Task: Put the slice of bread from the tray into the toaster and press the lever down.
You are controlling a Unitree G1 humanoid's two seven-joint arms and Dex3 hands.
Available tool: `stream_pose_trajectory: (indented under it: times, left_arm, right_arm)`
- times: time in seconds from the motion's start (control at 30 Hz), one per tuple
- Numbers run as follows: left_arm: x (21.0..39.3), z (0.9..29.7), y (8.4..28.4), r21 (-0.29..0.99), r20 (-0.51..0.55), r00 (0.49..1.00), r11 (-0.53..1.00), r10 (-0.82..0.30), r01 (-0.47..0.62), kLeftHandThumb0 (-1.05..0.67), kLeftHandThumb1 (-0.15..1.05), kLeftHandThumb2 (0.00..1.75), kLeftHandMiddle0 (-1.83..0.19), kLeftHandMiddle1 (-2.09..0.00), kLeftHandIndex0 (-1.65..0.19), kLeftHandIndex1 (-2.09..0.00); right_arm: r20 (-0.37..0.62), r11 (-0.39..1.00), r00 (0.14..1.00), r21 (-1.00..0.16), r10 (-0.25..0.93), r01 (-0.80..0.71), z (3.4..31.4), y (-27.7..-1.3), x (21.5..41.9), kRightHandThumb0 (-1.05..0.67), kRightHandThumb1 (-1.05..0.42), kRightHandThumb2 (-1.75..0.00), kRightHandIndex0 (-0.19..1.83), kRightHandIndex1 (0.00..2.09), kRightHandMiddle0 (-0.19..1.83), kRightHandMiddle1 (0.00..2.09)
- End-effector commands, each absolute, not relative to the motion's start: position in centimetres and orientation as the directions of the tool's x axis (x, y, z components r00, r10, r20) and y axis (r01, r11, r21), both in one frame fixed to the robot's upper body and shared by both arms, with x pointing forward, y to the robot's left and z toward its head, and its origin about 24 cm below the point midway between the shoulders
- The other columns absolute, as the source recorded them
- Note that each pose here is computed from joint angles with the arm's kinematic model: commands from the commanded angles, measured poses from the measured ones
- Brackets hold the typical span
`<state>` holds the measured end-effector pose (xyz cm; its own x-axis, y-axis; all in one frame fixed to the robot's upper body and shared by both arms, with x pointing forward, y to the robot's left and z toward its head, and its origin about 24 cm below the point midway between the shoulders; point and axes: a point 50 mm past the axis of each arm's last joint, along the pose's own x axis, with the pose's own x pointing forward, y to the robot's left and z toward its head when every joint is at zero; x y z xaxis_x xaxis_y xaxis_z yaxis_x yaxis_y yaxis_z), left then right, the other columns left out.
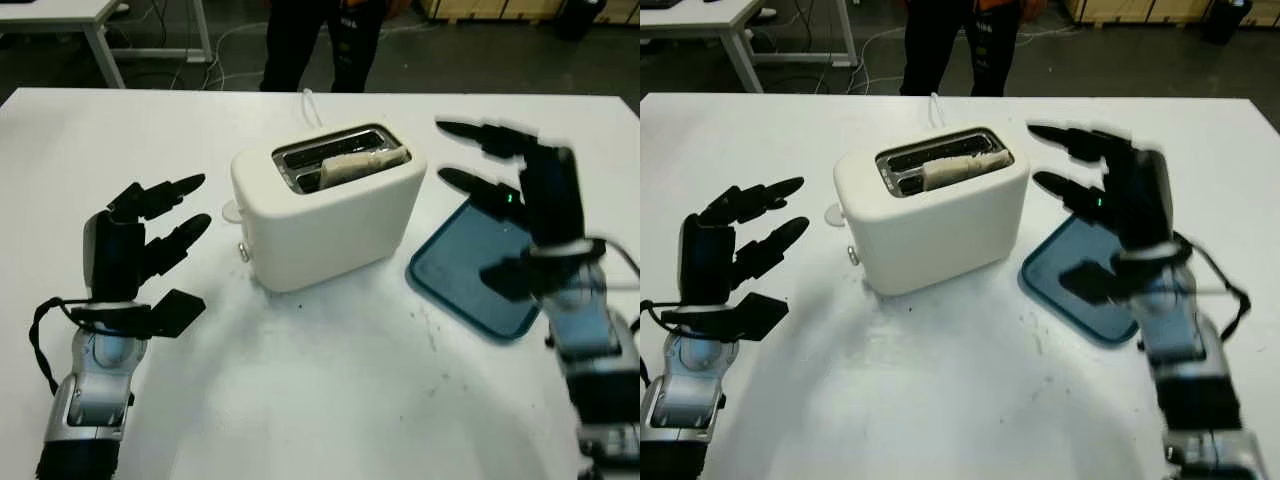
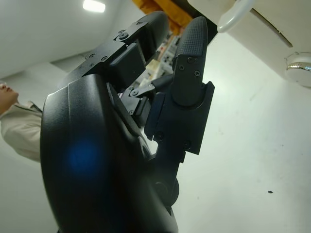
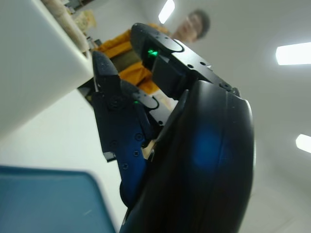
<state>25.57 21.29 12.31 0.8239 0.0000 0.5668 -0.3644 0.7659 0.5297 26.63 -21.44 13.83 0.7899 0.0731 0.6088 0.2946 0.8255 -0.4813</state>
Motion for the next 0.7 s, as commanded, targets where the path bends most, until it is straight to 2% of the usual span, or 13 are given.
stream_pose_trajectory:
  times: [0.0,0.17,0.4,0.5,0.67]
  left_arm:
    - [25.5,12.8,21.2,0.532,0.582,0.813,0.767,-0.023,-0.359,-0.47,0.92,0.13,-0.62,-0.98,-0.94,0.0]
    - [25.4,13.1,21.4,0.558,0.571,0.82,0.753,-0.045,-0.348,-0.47,0.92,0.12,-0.62,-1.0,-0.94,0.0]
    - [25.4,13.4,21.6,0.594,0.557,0.827,0.732,-0.075,-0.333,-0.48,0.92,0.13,-0.61,-0.99,-0.94,0.0]
    - [25.4,13.7,21.8,0.611,0.551,0.83,0.72,-0.087,-0.33,-0.49,0.92,0.13,-0.61,-1.0,-0.94,0.0]
    - [25.4,13.9,21.8,0.631,0.537,0.838,0.705,-0.096,-0.323,-0.5,0.92,0.13,-0.59,-1.01,-0.94,0.0]
  right_arm:
    - [0.585,0.851,0.811,-0.418,-0.016,0.317,12.8,-22.1,25.8,-0.3,-0.92,-0.12,1.06,0.2,0.94,0.01]
    - [0.513,0.898,0.853,-0.325,-0.096,0.296,11.5,-22.5,25.4,-0.4,-0.92,-0.15,1.09,0.16,0.94,0.01]
    - [0.435,0.947,0.894,-0.228,-0.108,0.225,11.5,-22.6,26.1,-0.52,-0.92,-0.1,1.1,0.09,0.95,0.0]
    - [0.403,0.945,0.906,-0.229,-0.128,0.235,11.3,-22.8,26.6,-0.57,-0.92,-0.07,1.15,0.1,0.99,0.02]
    - [0.338,0.91,0.923,-0.296,-0.185,0.291,10.6,-22.8,27.1,-0.66,-0.92,-0.05,1.16,0.08,1.03,0.02]
